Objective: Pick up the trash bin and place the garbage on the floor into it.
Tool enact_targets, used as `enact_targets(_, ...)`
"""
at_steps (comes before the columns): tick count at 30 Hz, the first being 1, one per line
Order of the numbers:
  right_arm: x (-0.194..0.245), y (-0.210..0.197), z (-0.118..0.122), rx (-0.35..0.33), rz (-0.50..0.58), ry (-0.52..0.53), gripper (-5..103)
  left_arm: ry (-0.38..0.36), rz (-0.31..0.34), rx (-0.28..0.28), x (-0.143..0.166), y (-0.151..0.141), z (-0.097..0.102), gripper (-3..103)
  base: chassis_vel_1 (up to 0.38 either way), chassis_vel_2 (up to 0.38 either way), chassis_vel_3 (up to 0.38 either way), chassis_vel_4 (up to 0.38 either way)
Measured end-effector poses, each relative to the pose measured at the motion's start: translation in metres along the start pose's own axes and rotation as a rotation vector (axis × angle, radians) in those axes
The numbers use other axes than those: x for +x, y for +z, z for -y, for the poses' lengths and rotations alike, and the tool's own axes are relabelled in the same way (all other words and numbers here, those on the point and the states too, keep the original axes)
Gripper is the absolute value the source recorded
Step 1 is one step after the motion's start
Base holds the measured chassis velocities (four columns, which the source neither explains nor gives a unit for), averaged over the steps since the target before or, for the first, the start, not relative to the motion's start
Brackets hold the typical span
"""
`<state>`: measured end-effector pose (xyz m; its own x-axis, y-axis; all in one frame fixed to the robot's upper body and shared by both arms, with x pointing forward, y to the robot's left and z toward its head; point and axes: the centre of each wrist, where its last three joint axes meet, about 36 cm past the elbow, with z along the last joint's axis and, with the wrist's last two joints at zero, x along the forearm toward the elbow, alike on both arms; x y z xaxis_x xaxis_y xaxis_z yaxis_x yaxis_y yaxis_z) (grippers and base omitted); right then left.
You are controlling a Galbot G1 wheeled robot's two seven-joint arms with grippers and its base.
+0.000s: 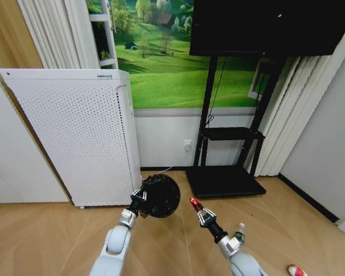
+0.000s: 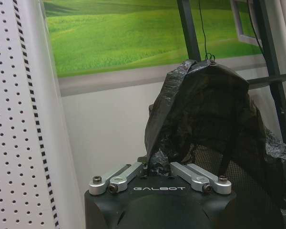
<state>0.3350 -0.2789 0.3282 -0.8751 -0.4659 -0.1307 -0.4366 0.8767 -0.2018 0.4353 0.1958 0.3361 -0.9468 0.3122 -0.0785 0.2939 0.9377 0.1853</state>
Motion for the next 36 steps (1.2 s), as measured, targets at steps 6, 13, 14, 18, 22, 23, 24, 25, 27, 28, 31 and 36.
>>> enact_targets(6, 0.002, -0.006, -0.011, -0.02, 0.033, -0.031, 13, 0.009, -0.009, 0.017, -0.006, 0.006, 0.012, 7, 0.0, 0.0, 0.0, 0.0)
enact_targets(13, -0.002, -0.003, -0.024, -0.048, 0.059, -0.051, 13, 0.018, -0.007, 0.028, -0.008, 0.005, 0.022, 7, 0.0, 0.0, 0.0, 0.0)
enact_targets(14, -0.002, -0.003, -0.024, -0.048, 0.059, -0.051, 13, 0.018, -0.007, 0.028, -0.008, 0.005, 0.022, 7, 0.0, 0.0, 0.0, 0.0)
enact_targets(18, -0.011, 0.0, -0.035, -0.073, 0.086, -0.074, 13, 0.034, -0.004, 0.036, -0.007, 0.003, 0.032, 7, 0.0, 0.0, 0.0, 0.0)
enact_targets(22, -0.039, 0.009, -0.051, -0.1, 0.116, -0.104, 13, 0.052, -0.002, 0.034, -0.004, 0.001, 0.04, 7, 0.0, 0.0, 0.0, 0.0)
enact_targets(23, -0.046, 0.011, -0.052, -0.102, 0.122, -0.109, 13, 0.054, -0.002, 0.034, -0.003, 0.0, 0.04, 7, 0.0, 0.0, 0.0, 0.0)
enact_targets(24, -0.046, 0.011, -0.052, -0.102, 0.122, -0.109, 13, 0.054, -0.002, 0.034, -0.003, 0.0, 0.04, 7, 0.0, 0.0, 0.0, 0.0)
enact_targets(25, -0.053, 0.012, -0.054, -0.103, 0.128, -0.115, 13, 0.055, -0.003, 0.033, -0.002, 0.0, 0.041, 7, 0.0, 0.0, 0.0, 0.0)
enact_targets(27, -0.059, 0.013, -0.055, -0.103, 0.134, -0.118, 13, 0.057, -0.005, 0.032, -0.001, 0.001, 0.041, 7, 0.0, 0.0, 0.0, 0.0)
enact_targets(28, -0.065, 0.014, -0.056, -0.104, 0.138, -0.123, 13, 0.057, -0.006, 0.032, 0.0, 0.001, 0.041, 7, 0.0, 0.0, 0.0, 0.0)
enact_targets(31, -0.072, 0.018, -0.058, -0.104, 0.129, -0.131, 13, 0.057, -0.007, 0.031, 0.001, 0.001, 0.042, 7, 0.0, 0.0, 0.0, 0.0)
enact_targets(36, -0.071, 0.02, -0.055, -0.098, 0.09, -0.136, 15, 0.056, -0.002, 0.03, 0.002, -0.001, 0.041, 7, 0.0, 0.0, 0.0, 0.0)
